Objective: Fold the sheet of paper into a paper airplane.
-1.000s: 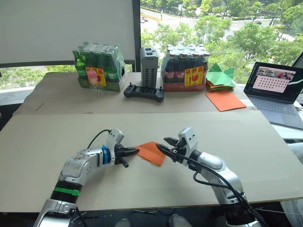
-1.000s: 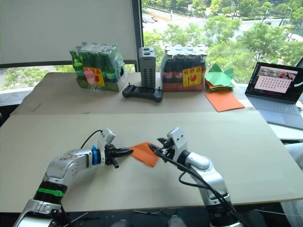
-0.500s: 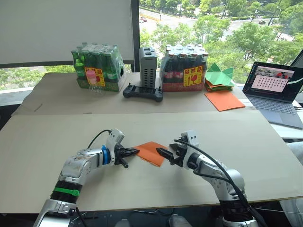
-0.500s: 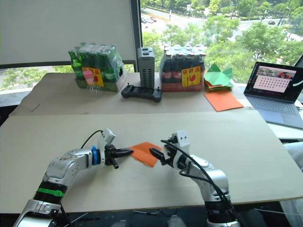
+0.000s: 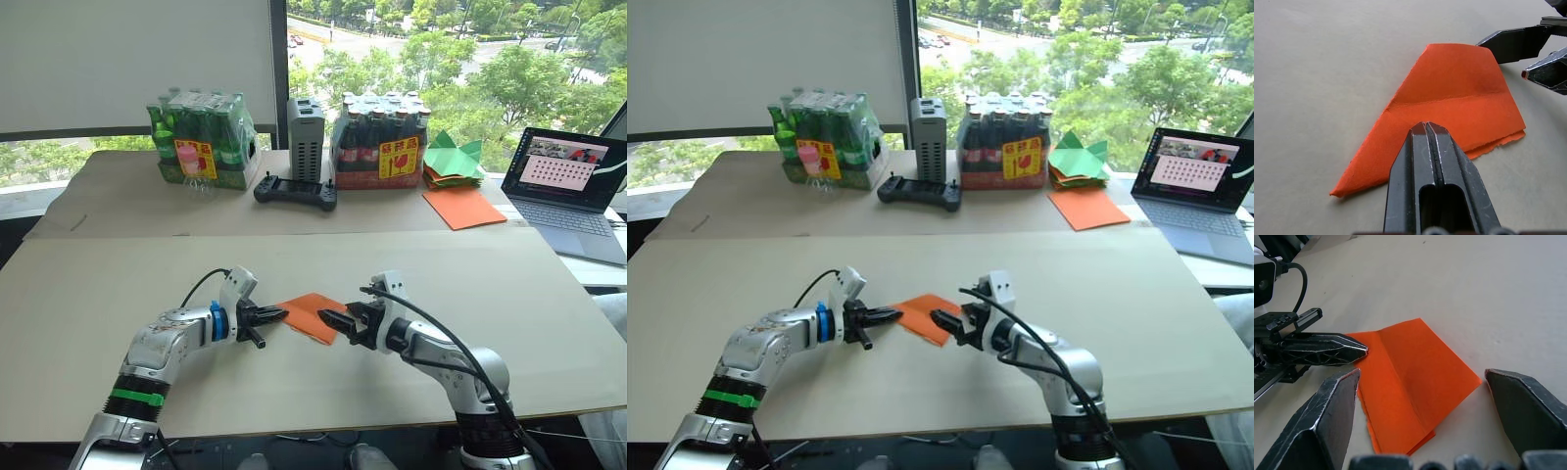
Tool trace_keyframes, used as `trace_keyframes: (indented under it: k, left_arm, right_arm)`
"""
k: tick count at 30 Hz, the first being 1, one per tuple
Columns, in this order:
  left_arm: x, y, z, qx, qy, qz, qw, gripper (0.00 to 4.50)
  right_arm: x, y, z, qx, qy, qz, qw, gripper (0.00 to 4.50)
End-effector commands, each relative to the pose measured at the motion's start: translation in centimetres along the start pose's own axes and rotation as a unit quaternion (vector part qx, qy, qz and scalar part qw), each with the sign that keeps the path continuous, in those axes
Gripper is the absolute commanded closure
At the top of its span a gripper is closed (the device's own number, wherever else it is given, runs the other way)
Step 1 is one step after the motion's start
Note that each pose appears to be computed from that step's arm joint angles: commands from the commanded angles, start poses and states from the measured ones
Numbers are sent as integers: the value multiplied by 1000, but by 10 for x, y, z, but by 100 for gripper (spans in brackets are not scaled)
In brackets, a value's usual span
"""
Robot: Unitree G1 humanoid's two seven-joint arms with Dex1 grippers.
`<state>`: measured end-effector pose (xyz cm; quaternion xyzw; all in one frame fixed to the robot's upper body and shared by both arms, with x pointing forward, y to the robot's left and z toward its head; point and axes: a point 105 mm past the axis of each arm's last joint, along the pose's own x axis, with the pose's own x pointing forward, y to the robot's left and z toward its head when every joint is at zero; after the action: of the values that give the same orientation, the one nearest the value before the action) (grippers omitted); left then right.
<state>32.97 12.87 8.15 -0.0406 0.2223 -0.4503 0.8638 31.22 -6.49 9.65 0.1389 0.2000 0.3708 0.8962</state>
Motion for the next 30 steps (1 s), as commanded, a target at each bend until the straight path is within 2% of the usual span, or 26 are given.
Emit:
trace_keyframes:
  k: [1,6,9,19,20,24,27,30]
  left_arm:
    - [2,-1,-13,-13,22,2,1000,450]
    - [1,-1,-14,-14,23,4,1000,450]
    - [1,-1,-15,-14,24,3,1000,450]
    - [1,-2,-16,-15,25,2,1000,450]
    - [1,-2,-16,-15,25,2,1000,450]
    - [1,-2,-15,-14,24,1,1000,450]
    - [2,-2,-15,-15,24,1,1000,450]
    - [2,-2,-14,-14,23,0,1000,450]
  right_arm:
    - [0,15,5,-5,-5,33,999,1]
    - [0,15,7,-4,-10,35,999,1]
    - [1,14,11,-6,-21,33,999,83]
    - [-2,16,13,-32,-29,38,998,431]
    - [-2,16,14,-42,-30,38,998,446]
    - [-3,22,13,-135,-28,48,989,446]
    - [-4,27,0,-259,-13,65,963,446]
    - [-4,27,-6,-346,-15,67,936,446]
